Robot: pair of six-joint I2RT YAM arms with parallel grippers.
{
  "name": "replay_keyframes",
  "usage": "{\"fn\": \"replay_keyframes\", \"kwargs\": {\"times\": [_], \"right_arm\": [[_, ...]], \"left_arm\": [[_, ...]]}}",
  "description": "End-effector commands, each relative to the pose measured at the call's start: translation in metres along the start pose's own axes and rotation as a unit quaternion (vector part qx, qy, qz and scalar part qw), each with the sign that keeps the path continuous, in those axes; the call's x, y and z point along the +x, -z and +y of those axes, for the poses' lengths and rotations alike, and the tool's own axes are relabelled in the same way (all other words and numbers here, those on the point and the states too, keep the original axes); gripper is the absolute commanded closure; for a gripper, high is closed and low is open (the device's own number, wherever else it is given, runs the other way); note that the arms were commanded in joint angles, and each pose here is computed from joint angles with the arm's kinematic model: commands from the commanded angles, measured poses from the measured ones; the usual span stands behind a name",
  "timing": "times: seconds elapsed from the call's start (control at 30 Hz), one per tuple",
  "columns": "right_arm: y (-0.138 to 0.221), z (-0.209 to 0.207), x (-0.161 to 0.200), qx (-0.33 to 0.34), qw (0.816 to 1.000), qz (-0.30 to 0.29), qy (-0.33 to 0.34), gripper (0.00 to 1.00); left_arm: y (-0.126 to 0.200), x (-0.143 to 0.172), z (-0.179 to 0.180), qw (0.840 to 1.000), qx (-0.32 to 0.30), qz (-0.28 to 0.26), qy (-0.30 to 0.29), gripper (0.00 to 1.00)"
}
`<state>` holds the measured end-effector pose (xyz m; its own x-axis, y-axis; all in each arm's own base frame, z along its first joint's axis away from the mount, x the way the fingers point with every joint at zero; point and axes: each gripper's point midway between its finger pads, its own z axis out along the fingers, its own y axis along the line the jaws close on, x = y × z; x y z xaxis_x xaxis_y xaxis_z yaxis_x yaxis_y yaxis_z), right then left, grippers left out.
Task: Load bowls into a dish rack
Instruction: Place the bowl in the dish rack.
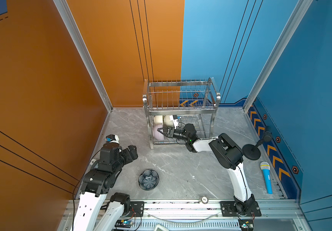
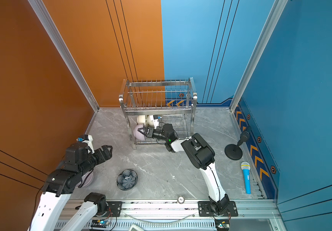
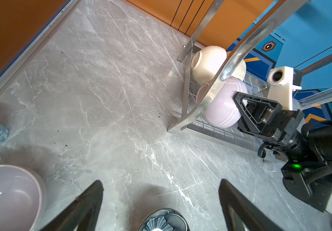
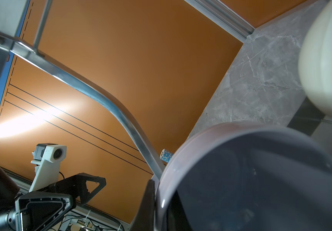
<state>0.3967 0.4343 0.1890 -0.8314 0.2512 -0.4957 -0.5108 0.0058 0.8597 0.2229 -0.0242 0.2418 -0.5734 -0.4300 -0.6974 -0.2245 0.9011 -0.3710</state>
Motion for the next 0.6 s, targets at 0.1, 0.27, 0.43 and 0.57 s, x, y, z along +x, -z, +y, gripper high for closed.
{"fn": "replay_keyframes", "kwargs": {"times": [0.1, 0.27, 0.43, 0.57], "right_arm": [[-0.005, 0.041, -0.029, -0.073, 0.996, -0.049, 0.028, 1.0], [-0.007, 0.035, -0.03, -0.08, 0.995, -0.055, 0.014, 1.0], [-0.008, 0.027, -0.031, -0.08, 0.995, -0.059, 0.0, 1.0], [-0.01, 0.024, -0.028, -0.079, 0.995, -0.056, -0.004, 1.0]], "left_arm": [[0.003, -0.007, -0.004, 1.0, 0.009, -0.005, -0.004, 0.09], [0.002, -0.007, -0.004, 1.0, 0.007, -0.003, -0.002, 0.09], [0.002, -0.007, -0.005, 1.0, 0.008, -0.003, 0.0, 0.09], [0.002, -0.007, -0.005, 1.0, 0.009, -0.003, 0.001, 0.09]]}}
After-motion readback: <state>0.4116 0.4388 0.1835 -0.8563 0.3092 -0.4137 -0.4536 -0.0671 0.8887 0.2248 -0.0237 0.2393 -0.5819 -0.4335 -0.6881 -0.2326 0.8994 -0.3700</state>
